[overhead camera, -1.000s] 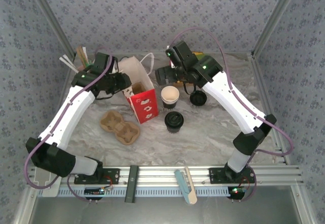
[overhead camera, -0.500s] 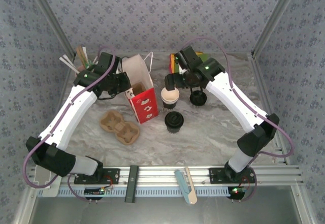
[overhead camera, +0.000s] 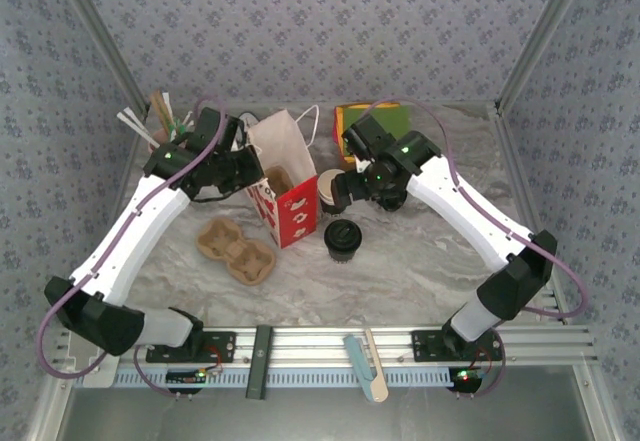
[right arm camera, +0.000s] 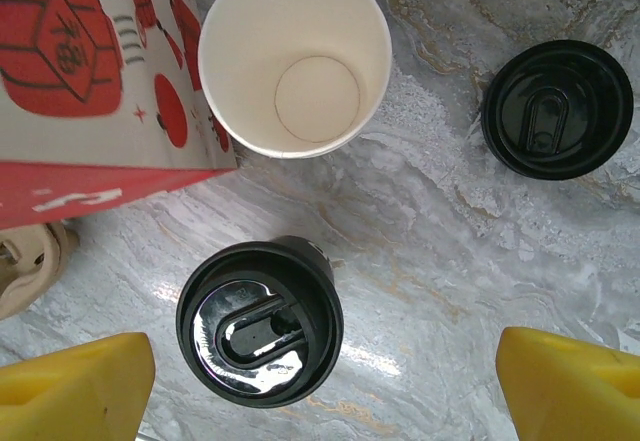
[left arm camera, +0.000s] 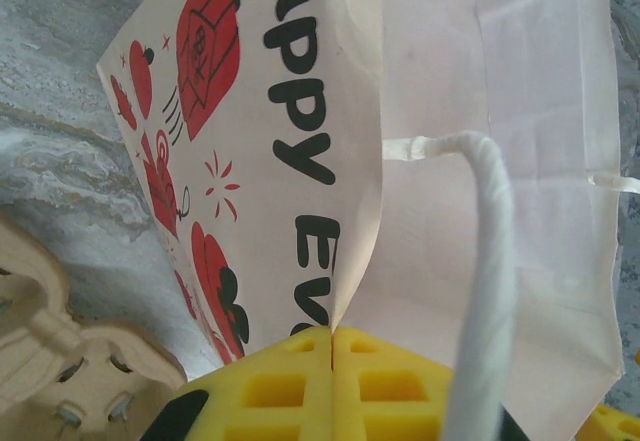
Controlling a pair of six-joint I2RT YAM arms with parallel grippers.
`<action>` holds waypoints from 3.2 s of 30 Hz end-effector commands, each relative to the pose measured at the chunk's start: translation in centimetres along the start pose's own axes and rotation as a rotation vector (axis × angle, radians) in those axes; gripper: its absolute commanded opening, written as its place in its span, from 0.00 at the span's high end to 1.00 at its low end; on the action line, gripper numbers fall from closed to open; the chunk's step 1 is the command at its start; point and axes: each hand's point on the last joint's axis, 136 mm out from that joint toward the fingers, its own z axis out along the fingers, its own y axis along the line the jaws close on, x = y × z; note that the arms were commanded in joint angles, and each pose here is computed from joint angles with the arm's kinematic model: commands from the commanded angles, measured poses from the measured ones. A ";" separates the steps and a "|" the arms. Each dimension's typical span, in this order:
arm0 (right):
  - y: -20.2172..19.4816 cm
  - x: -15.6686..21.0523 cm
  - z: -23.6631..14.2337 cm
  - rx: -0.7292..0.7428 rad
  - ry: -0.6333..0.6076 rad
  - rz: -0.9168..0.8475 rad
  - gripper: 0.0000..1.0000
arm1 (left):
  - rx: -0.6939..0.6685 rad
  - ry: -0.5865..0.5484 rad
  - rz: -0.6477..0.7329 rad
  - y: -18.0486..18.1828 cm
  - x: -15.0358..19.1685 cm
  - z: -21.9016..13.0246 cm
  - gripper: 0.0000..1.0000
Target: Pack the takeout coffee
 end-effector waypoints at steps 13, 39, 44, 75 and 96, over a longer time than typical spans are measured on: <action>1.1 2.5 0.2 0.014 0.060 -0.055 0.10 | -0.021 -0.032 0.011 1.5 1.4 -3.0 0.55; 3.2 6.9 4.6 0.048 0.261 -0.035 0.10 | 0.282 -0.126 0.162 2.8 6.7 -9.1 0.00; 3.1 7.2 5.2 0.063 0.283 -0.034 0.10 | 0.293 -0.097 0.163 3.2 7.7 -8.2 0.00; 3.1 6.9 6.4 0.119 0.328 -0.068 0.13 | 0.256 -0.121 0.165 4.0 7.4 -7.3 0.00; 3.9 7.1 7.1 0.124 0.359 -0.063 0.15 | 0.247 -0.120 0.161 4.2 7.4 -7.3 0.00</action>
